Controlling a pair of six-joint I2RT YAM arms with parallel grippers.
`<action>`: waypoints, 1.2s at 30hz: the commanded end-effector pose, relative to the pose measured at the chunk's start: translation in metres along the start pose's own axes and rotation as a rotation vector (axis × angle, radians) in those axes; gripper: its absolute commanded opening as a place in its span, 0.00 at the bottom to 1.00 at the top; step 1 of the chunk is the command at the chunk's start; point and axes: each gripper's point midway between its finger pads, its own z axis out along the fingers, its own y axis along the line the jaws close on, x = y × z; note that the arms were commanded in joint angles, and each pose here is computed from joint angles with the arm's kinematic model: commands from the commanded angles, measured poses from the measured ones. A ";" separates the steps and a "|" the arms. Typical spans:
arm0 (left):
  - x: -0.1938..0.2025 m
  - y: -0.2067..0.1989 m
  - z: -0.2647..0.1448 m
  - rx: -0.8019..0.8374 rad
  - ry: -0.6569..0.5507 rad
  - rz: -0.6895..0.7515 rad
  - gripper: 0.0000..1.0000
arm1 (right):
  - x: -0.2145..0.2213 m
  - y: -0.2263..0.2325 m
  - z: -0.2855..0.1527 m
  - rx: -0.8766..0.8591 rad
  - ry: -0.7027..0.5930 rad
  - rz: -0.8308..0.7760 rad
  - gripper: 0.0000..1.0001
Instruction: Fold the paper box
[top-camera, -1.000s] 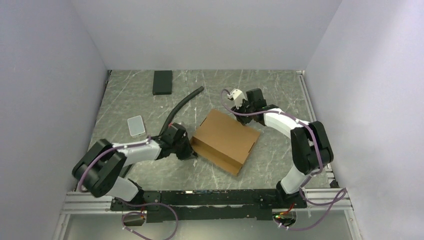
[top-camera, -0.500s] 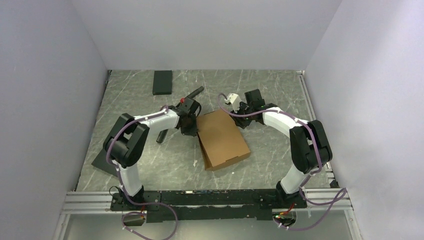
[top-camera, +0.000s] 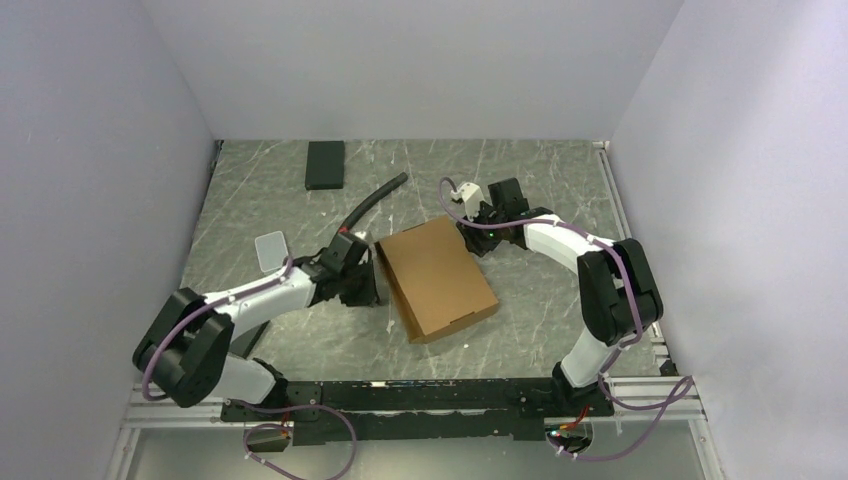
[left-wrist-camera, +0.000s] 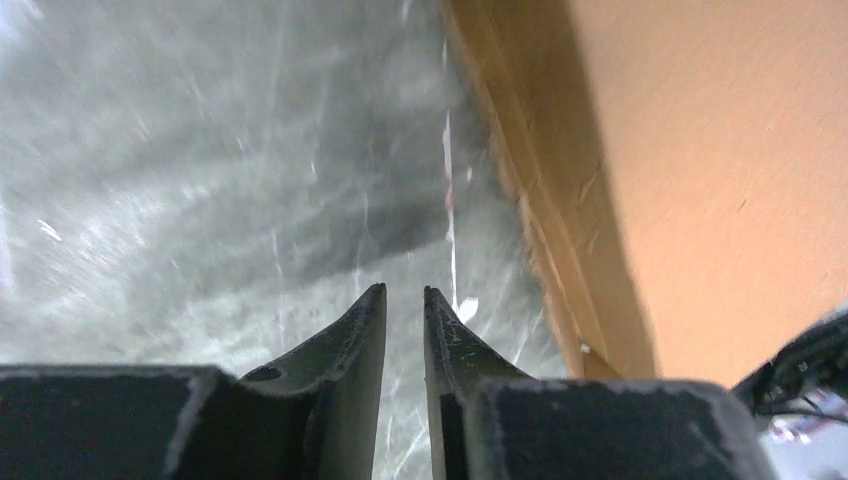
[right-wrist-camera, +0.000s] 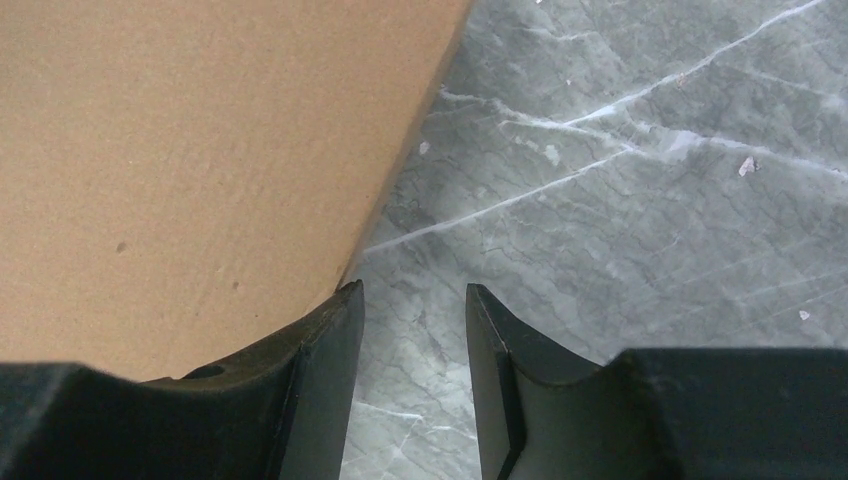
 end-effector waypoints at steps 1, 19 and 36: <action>0.031 -0.025 -0.007 0.202 0.067 -0.083 0.27 | -0.009 0.000 0.005 0.006 -0.039 0.039 0.46; 0.038 -0.142 -0.004 0.368 0.147 -0.121 0.07 | -0.004 0.033 0.022 -0.084 -0.002 0.117 0.40; -0.002 -0.122 -0.019 0.375 0.011 0.011 0.15 | -0.031 -0.020 -0.027 0.035 -0.131 0.179 0.49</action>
